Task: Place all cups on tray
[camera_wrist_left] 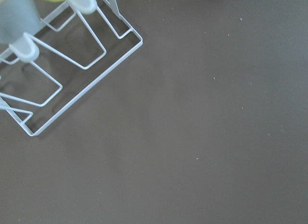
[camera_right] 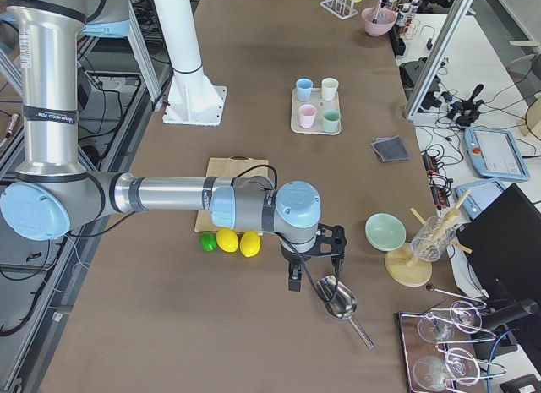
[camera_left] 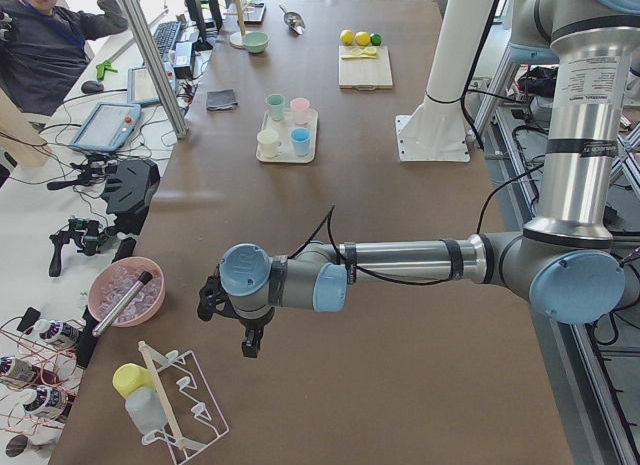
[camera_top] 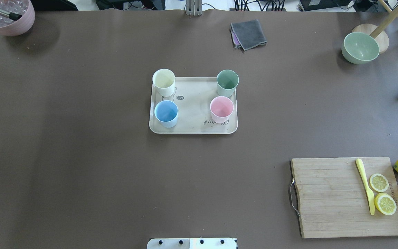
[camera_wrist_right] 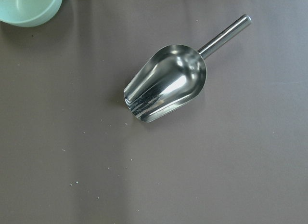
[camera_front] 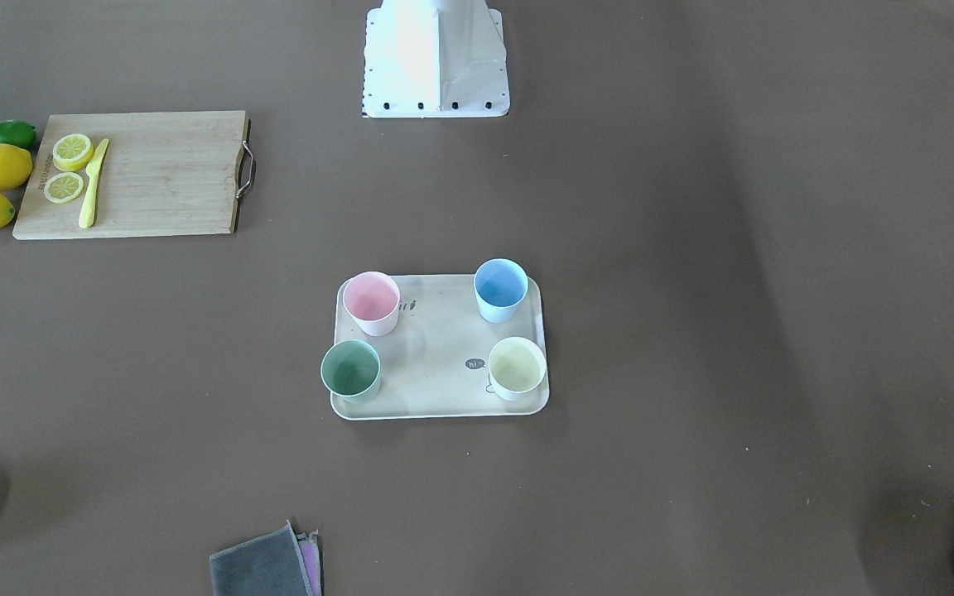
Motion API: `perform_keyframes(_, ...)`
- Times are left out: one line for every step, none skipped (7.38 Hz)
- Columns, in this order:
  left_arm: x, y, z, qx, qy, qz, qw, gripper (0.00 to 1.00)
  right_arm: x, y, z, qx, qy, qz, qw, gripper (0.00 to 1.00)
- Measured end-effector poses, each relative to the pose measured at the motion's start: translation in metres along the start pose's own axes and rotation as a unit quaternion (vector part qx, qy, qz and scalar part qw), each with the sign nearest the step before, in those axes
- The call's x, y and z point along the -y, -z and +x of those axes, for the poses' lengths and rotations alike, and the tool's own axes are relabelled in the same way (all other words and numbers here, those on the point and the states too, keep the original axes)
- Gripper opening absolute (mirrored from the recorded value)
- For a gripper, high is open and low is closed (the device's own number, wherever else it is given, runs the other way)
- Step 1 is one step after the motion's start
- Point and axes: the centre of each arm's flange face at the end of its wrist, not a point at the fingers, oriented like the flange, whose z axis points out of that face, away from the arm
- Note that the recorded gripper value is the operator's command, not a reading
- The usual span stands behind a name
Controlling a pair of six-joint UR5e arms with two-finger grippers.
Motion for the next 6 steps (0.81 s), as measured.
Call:
perform_keyframes(-0.006,0.004,-0.01,-0.001,0.017,-0.002,0.9999,0.98,-0.003,0.013,-0.003,-0.003,-0.006,0.005,1.0,1.0)
perform_keyframes(-0.01,0.005,-0.015,-0.001,0.032,-0.01,0.9994,0.98,-0.002,0.012,-0.009,-0.011,-0.009,-0.006,0.9999,1.0)
perform_keyframes(-0.014,0.005,-0.017,0.0,0.04,-0.015,0.9991,0.98,-0.002,0.002,-0.016,-0.015,-0.004,-0.023,0.9996,1.0)
perform_keyframes(-0.018,0.003,-0.019,0.0,0.041,-0.018,0.999,0.98,-0.003,-0.008,-0.022,-0.018,0.004,-0.035,0.9992,1.0)
perform_keyframes(-0.023,0.003,-0.019,-0.001,0.04,-0.018,0.999,0.98,-0.004,-0.014,-0.024,-0.018,0.008,-0.041,0.9989,1.0)
perform_keyframes(-0.024,0.004,-0.017,0.0,0.037,-0.016,0.9992,0.98,-0.005,-0.017,-0.026,-0.018,0.011,-0.046,0.9987,1.0)
